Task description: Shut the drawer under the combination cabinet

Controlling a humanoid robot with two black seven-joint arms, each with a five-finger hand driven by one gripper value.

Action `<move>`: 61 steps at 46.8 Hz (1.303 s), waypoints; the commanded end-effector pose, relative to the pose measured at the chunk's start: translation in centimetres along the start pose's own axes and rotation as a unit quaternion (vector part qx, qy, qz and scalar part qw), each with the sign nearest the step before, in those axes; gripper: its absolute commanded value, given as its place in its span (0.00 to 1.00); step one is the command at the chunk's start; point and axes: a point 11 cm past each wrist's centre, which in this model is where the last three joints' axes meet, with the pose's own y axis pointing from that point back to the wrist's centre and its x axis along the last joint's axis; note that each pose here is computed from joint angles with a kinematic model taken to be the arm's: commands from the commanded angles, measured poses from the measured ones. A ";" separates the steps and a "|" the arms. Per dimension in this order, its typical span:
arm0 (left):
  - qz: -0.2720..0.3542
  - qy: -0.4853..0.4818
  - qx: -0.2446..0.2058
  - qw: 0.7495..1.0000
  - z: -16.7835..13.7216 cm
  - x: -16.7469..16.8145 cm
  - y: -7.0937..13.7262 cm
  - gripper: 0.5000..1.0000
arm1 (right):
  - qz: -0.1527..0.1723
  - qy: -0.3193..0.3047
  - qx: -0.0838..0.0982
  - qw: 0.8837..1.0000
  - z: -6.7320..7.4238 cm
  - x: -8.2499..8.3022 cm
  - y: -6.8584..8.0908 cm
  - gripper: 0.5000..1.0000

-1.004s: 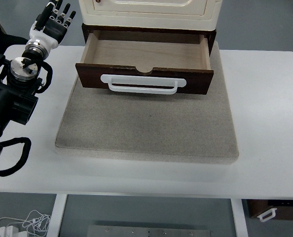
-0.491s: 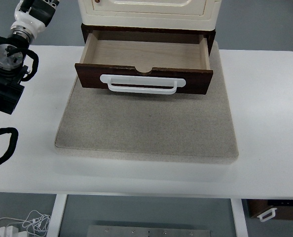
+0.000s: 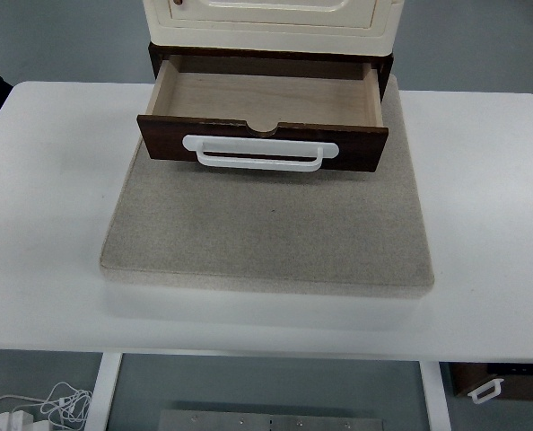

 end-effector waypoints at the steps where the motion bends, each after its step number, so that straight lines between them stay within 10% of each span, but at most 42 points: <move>1: -0.045 -0.028 0.003 0.999 0.6 -3.0 -0.6 1.00 | 0.000 0.001 0.000 1.000 0.0 0.0 0.0 0.90; 33: -0.318 -0.186 0.167 0.915 -6.3 -20.0 3.2 1.00 | 0.000 0.001 0.000 1.000 0.0 0.0 0.0 0.90; 61: -0.424 -0.325 0.416 0.736 -16.3 -19.4 12.9 1.00 | 0.001 0.001 0.001 1.000 -0.1 0.0 0.0 0.90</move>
